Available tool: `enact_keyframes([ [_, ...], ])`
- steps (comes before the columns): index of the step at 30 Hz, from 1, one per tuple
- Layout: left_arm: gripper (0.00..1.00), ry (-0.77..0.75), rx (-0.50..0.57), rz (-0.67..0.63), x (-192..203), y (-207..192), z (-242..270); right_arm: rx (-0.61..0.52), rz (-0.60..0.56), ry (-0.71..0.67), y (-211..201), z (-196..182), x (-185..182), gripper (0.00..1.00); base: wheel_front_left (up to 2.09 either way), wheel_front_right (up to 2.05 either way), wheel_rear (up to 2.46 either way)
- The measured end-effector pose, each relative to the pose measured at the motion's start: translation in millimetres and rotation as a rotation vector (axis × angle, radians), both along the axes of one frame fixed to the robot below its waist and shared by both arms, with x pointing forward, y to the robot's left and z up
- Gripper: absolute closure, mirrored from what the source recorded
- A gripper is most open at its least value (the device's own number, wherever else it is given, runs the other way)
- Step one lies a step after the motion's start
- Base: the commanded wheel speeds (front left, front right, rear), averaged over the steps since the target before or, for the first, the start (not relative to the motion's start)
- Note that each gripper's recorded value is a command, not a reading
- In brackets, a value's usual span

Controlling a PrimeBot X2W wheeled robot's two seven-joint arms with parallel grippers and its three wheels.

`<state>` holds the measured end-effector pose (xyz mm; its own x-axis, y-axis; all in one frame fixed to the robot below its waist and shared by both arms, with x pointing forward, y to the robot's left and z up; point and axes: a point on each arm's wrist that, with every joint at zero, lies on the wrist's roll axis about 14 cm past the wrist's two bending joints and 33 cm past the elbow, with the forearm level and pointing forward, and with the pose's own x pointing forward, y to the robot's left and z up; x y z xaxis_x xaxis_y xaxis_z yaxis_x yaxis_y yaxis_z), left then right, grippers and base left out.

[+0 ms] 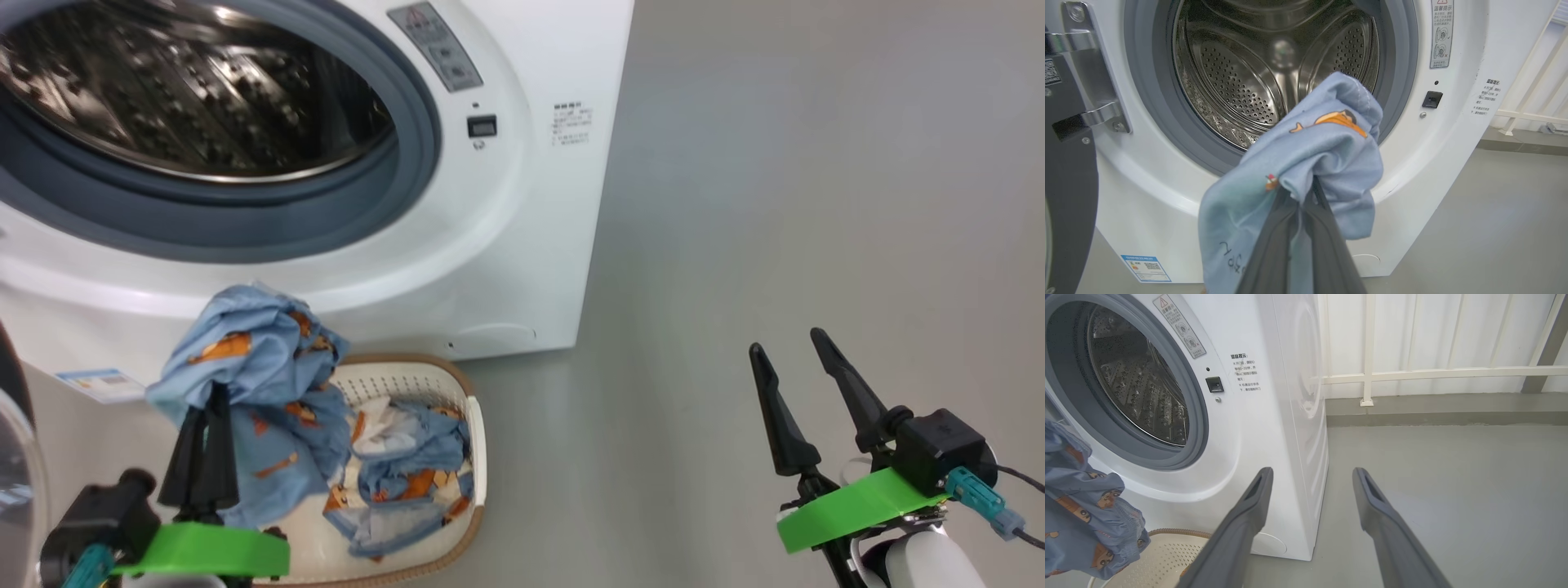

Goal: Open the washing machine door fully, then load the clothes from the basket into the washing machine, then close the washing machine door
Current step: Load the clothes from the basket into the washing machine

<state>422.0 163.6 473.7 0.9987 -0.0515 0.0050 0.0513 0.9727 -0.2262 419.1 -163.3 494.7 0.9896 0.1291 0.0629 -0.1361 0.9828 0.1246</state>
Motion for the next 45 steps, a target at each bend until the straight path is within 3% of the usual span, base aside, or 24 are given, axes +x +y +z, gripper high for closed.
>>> enact_keyframes([
  [21, 1.0, -0.111, 0.033, 0.097, -66, 25, 44, 0.007, 0.007, -0.069, 4, 29, -42, 0.0, 0.0, 0.0, 0.0],
  [36, 1.0, -0.084, 0.022, 0.084, -57, 19, 35, 0.008, -0.011, -0.036, -2, 17, -41, 0.0, 0.0, 0.0, 0.0],
  [45, 1.0, -0.137, -0.006, 0.06, -14, 10, 50, 0.003, -0.016, 0.011, -4, 1, -35, 0.0, 0.0, 0.0, 0.0],
])
